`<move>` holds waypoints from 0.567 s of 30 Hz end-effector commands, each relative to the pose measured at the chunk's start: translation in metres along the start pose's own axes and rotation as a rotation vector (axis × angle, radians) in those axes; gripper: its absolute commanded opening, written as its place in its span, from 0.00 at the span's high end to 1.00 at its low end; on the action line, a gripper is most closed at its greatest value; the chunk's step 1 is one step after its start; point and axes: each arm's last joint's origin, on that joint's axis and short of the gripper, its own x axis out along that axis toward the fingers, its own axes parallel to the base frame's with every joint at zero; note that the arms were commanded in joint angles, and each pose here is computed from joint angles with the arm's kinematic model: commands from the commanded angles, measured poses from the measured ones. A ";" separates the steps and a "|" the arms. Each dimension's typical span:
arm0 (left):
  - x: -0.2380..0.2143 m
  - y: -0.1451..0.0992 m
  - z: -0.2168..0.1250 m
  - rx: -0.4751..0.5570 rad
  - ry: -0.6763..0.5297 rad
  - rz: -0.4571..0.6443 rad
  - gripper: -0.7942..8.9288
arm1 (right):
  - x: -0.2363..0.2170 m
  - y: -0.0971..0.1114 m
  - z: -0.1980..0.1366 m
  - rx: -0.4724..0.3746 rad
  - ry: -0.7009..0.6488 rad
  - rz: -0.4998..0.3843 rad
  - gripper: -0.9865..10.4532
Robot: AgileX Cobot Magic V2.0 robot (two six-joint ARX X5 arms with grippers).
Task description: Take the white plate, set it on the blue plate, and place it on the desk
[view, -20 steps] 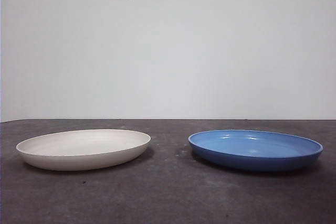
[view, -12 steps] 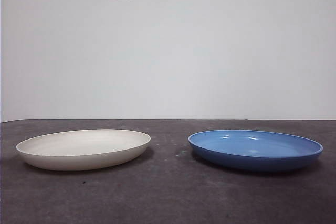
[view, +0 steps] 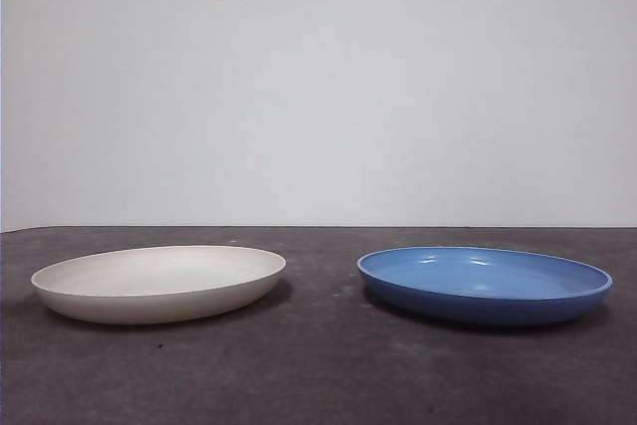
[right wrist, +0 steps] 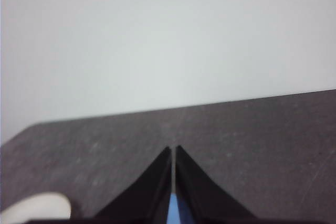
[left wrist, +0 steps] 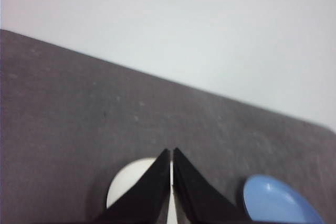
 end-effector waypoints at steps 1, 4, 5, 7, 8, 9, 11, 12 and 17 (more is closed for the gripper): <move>0.004 -0.004 0.012 0.077 0.070 -0.030 0.91 | 0.003 0.004 0.014 -0.076 0.073 0.015 0.91; 0.012 -0.006 0.019 0.096 0.174 -0.073 0.91 | 0.009 0.006 0.024 -0.099 0.191 0.039 0.91; 0.014 -0.006 0.021 0.101 0.203 -0.082 0.91 | 0.012 0.006 0.026 -0.103 0.224 0.048 0.91; 0.019 -0.007 0.024 0.113 0.269 -0.103 0.91 | 0.017 0.006 0.030 -0.109 0.302 0.064 0.91; 0.021 -0.007 0.025 0.116 0.297 -0.116 0.91 | 0.019 0.006 0.031 -0.110 0.334 0.071 0.91; 0.024 -0.007 0.026 0.122 0.329 -0.133 0.91 | 0.022 0.006 0.033 -0.111 0.370 0.086 0.91; 0.028 -0.009 0.028 0.128 0.384 -0.168 0.91 | 0.027 0.006 0.033 -0.103 0.434 0.113 0.91; 0.030 -0.009 0.028 0.130 0.411 -0.184 0.91 | 0.030 0.006 0.033 -0.095 0.468 0.130 0.91; 0.037 -0.012 0.025 0.135 0.513 -0.232 0.91 | 0.044 0.004 0.024 -0.058 0.624 0.194 0.91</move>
